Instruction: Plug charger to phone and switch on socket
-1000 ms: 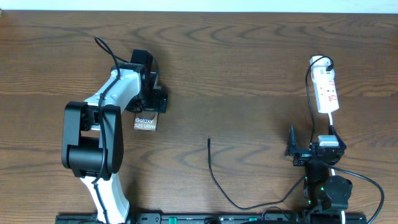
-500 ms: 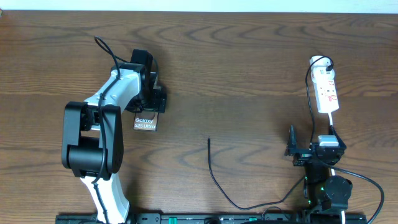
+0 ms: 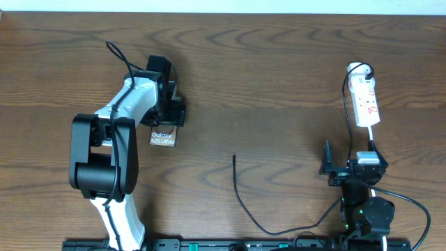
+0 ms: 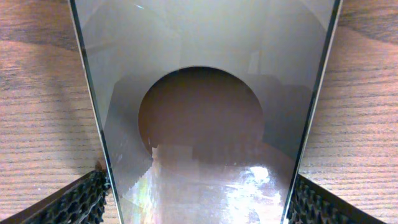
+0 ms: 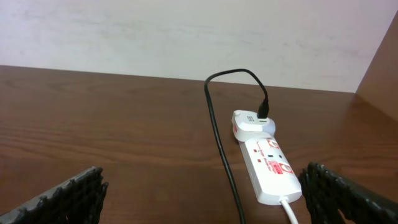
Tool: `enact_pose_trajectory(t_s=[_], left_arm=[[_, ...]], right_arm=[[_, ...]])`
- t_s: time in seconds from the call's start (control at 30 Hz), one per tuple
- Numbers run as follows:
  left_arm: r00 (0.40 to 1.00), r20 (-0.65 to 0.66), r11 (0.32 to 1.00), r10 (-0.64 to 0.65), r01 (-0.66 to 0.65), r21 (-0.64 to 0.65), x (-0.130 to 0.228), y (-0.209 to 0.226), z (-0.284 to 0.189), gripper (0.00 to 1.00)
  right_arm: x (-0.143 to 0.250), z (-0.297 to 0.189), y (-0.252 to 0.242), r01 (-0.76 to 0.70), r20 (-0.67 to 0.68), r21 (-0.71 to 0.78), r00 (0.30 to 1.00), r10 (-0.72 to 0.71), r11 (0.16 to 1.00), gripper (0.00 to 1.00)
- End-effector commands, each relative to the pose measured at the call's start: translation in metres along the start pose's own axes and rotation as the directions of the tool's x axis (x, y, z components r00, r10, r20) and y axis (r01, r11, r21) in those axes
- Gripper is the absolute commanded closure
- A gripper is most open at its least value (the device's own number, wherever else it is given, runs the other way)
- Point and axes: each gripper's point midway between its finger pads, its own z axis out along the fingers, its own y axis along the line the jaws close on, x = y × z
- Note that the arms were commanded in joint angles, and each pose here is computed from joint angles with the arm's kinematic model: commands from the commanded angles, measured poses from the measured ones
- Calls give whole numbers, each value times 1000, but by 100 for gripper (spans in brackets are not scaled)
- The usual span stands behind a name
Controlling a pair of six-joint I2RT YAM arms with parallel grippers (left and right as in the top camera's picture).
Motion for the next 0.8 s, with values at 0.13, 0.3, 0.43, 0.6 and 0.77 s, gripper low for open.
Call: enact_pose_trajectory(t_s=[0.13, 0.3, 0.43, 0.6, 0.77], left_arm=[[1000, -24, 1000, 8, -8, -7, 9, 2, 4, 16], [1000, -28, 1000, 8, -8, -7, 10, 2, 4, 16], [999, -32, 1000, 8, -8, -7, 10, 2, 4, 16], [999, -32, 1000, 8, -9, -7, 10, 2, 4, 17], [999, -32, 1000, 8, -9, -7, 10, 2, 4, 21]], right_arm=[[0, 0, 1, 10, 1, -1, 1000, -10, 1000, 1], [0, 0, 1, 10, 1, -1, 1000, -10, 1000, 1], [0, 0, 1, 10, 1, -1, 1000, -10, 1000, 1], [0, 0, 1, 10, 1, -1, 1000, -10, 1000, 1], [0, 0, 1, 10, 1, -1, 1000, -10, 1000, 1]])
